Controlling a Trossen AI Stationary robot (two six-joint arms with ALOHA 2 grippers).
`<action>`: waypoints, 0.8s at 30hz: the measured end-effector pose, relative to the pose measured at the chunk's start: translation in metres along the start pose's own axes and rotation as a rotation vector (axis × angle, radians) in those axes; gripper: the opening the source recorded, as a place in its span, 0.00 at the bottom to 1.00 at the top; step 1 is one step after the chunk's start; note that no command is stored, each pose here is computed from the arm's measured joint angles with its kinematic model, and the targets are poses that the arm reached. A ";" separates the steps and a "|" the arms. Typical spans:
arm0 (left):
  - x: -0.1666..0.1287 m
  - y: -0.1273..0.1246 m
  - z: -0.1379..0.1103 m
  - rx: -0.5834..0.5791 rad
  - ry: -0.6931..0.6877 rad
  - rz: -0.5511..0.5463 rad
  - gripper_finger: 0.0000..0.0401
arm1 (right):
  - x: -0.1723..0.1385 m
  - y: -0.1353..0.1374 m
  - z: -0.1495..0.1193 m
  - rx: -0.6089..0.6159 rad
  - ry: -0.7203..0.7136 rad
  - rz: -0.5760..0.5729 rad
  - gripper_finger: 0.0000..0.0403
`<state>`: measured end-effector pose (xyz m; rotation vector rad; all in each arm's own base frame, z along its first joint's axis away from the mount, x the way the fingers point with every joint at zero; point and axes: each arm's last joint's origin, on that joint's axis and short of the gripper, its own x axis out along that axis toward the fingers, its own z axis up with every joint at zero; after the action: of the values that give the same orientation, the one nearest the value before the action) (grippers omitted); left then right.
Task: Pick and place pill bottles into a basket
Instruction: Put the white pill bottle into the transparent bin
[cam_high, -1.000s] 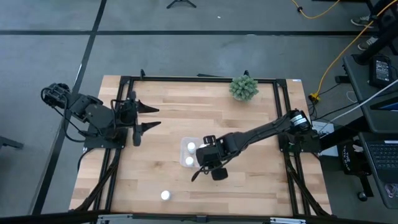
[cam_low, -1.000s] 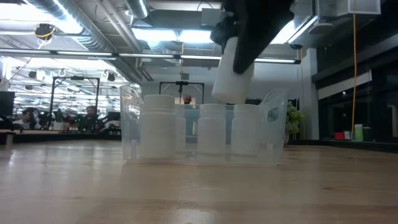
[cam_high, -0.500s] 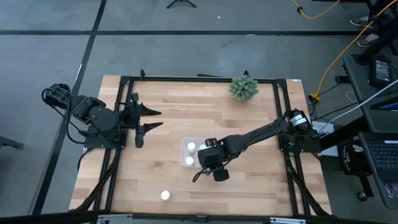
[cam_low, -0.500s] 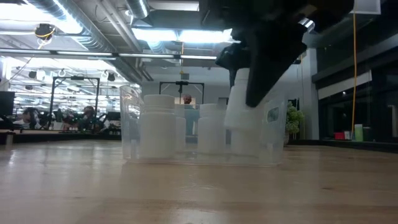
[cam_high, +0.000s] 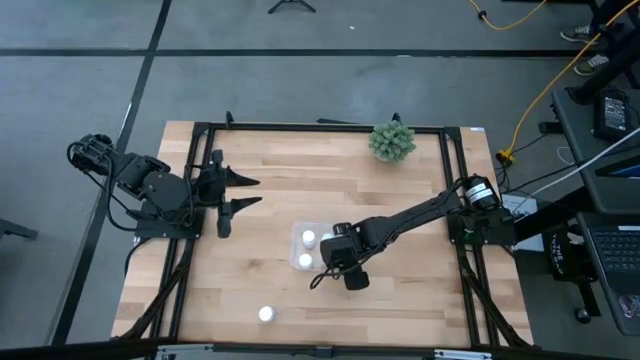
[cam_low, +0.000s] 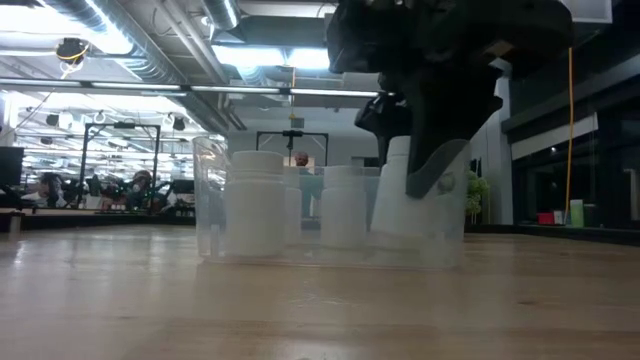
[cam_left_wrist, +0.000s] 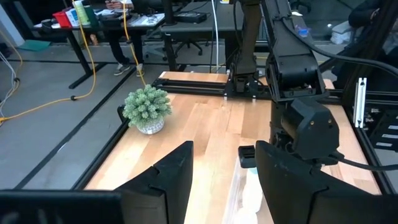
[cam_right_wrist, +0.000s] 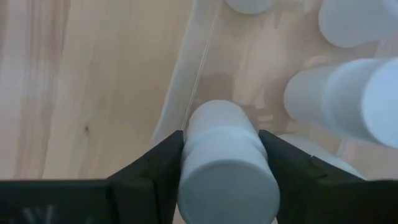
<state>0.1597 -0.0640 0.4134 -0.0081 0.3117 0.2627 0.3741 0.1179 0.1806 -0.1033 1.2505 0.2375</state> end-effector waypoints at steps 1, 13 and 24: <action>0.000 0.000 0.000 0.000 0.000 0.000 0.41 | 0.000 0.000 0.000 0.005 0.000 0.000 0.48; 0.000 0.000 0.000 0.000 0.000 -0.001 0.41 | 0.000 0.000 0.000 0.017 0.000 0.000 0.53; 0.000 0.000 0.000 0.006 0.000 -0.001 0.40 | -0.025 0.004 0.023 -0.040 -0.077 0.035 0.61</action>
<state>0.1596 -0.0640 0.4134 -0.0021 0.3125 0.2605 0.3874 0.1232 0.2114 -0.1055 1.1716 0.2940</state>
